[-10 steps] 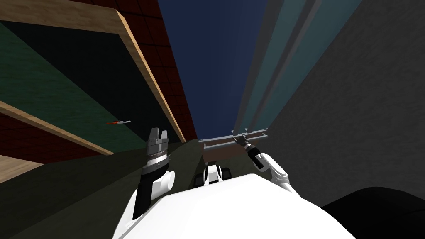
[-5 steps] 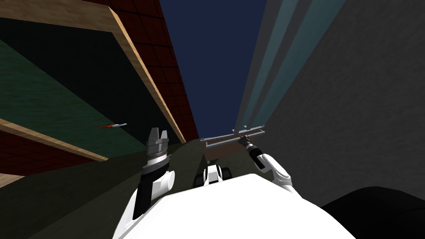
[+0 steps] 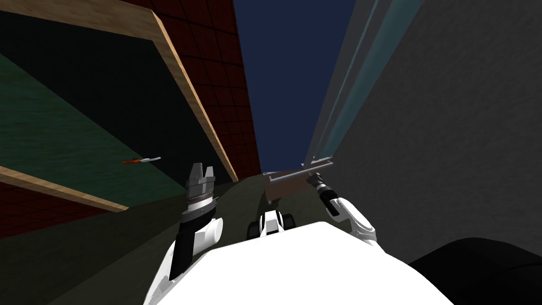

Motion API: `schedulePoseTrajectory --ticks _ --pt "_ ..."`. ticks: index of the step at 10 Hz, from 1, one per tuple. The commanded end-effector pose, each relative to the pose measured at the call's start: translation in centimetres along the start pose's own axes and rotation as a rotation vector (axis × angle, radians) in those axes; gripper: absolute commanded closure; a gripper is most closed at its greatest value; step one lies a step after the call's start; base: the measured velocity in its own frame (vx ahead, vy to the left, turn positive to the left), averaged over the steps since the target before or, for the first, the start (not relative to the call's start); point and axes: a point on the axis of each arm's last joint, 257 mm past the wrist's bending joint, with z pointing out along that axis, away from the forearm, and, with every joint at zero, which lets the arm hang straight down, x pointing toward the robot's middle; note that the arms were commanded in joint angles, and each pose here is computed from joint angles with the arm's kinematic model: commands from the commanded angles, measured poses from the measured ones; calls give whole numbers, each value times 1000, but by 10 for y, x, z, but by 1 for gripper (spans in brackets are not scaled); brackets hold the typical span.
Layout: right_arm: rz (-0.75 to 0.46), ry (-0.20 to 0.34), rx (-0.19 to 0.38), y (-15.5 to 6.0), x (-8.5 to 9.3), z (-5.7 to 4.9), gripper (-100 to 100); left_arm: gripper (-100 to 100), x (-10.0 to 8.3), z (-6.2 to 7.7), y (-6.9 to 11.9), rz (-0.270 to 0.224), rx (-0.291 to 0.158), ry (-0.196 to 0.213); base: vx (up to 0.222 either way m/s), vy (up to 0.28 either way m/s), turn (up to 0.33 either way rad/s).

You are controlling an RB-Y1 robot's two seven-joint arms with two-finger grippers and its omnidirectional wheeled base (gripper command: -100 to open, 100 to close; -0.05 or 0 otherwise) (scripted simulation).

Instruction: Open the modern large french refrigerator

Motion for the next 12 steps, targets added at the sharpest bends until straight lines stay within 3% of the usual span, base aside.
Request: schedulePoseTrajectory --ticks 1,2,3,10,11,12 --pt "1 52 46 -15 15 -6 100 0 0 0 0 0 0 0 -106 232 -139" --pt "1 38 34 -12 13 -4 100 0 0 0 0 0 0 0 -46 112 -37" --pt "-12 32 23 -15 12 -5 -100 0 0 0 0 0 0 0 28 -31 96" --pt "-40 7 -19 -20 8 -9 -100 0 0 0 0 1 0 0 56 -79 66" --pt "-40 7 -19 -20 8 -9 100 0 0 0 0 1 0 0 -2 4 19" --pt "-36 39 4 -27 18 -13 100 0 0 0 0 1 0 0 -12 157 -93"
